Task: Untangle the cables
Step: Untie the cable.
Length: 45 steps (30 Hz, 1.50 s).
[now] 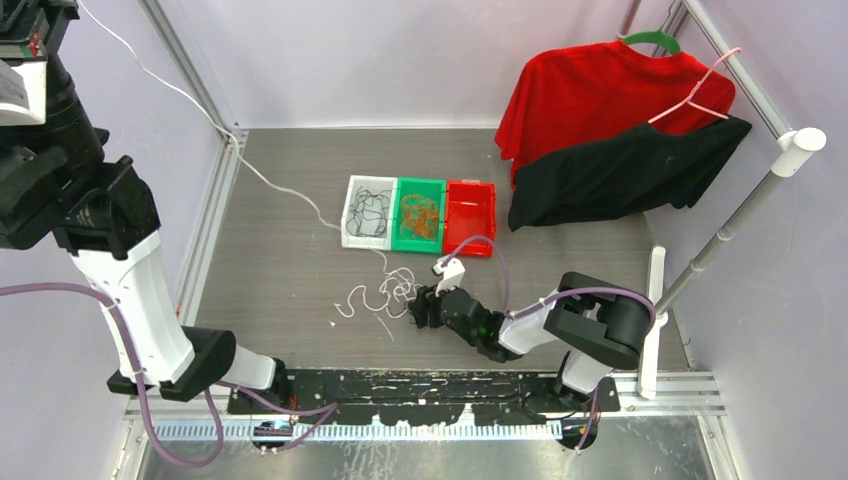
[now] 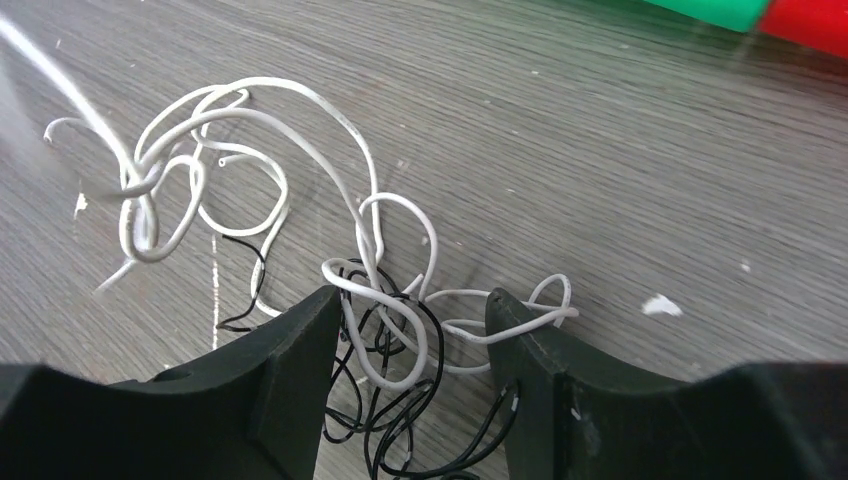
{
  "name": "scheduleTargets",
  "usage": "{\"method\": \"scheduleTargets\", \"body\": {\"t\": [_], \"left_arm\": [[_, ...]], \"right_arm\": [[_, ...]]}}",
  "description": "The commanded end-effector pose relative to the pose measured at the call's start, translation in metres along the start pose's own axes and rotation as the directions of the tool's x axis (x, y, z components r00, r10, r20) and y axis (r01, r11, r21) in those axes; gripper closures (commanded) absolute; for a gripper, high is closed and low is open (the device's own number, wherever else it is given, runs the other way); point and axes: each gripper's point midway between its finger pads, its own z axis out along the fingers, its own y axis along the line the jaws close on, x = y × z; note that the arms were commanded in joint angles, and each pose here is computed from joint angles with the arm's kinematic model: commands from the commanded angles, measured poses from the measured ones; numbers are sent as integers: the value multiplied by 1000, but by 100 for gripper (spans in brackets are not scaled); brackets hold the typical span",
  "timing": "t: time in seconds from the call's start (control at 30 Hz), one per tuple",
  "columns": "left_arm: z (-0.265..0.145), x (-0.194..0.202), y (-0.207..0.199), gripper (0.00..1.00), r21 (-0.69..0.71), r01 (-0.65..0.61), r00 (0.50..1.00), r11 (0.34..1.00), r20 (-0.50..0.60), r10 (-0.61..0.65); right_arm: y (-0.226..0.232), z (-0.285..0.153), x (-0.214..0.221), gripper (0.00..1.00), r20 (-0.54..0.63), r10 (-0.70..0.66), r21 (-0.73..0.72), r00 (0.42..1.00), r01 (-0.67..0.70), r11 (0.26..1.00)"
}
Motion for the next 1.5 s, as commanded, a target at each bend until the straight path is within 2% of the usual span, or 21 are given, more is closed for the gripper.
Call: {"method": "scheduleTargets", "body": {"t": [0.0, 0.13, 0.27, 0.37, 0.5, 0.67, 0.73, 0.9, 1.03, 1.17, 1.33, 1.47], "left_arm": [[3, -26, 26, 100, -106, -119, 989, 987, 80, 127], [5, -29, 33, 100, -140, -193, 974, 971, 93, 207], [8, -40, 37, 100, -170, -302, 935, 938, 139, 326], [9, -38, 38, 100, -174, -391, 902, 904, 124, 414], [7, -19, 37, 100, -161, -444, 887, 882, 61, 458], [7, 4, 28, 100, -112, -470, 880, 875, 17, 475], [8, 11, 26, 100, -111, -484, 873, 868, 11, 488], [12, 8, 19, 100, -108, -624, 773, 774, 60, 632], [12, 11, 16, 100, -78, -621, 778, 780, 54, 625], [11, 17, 13, 100, -66, -579, 812, 813, 50, 582], [3, 34, -9, 100, 57, -446, 895, 893, 26, 445], [-15, 57, -35, 100, 183, -299, 948, 937, -51, 313]], "right_arm": [[-25, -11, -2, 39, 40, 39, 110, 998, -43, 993], [-32, -23, -2, 34, 53, 94, 124, 994, -100, 987], [-43, -33, 1, 34, 73, 191, 154, 979, -201, 968], [-59, -40, 6, 36, 105, 288, 201, 952, -304, 931], [-86, -54, 11, 42, 158, 352, 279, 923, -384, 880], [-100, -71, 1, 41, 174, 317, 343, 932, -359, 868], [-97, -74, -7, 40, 169, 292, 323, 941, -333, 886], [-121, -91, -1, 42, 184, 322, 414, 929, -370, 832], [-133, -100, 14, 48, 191, 388, 447, 902, -432, 783], [-128, -98, 6, 53, 172, 359, 445, 917, -398, 803], [-90, -84, -48, 34, 133, 192, 311, 972, -225, 924], [-39, -82, -108, 23, 171, 43, 104, 984, -62, 993]]}}
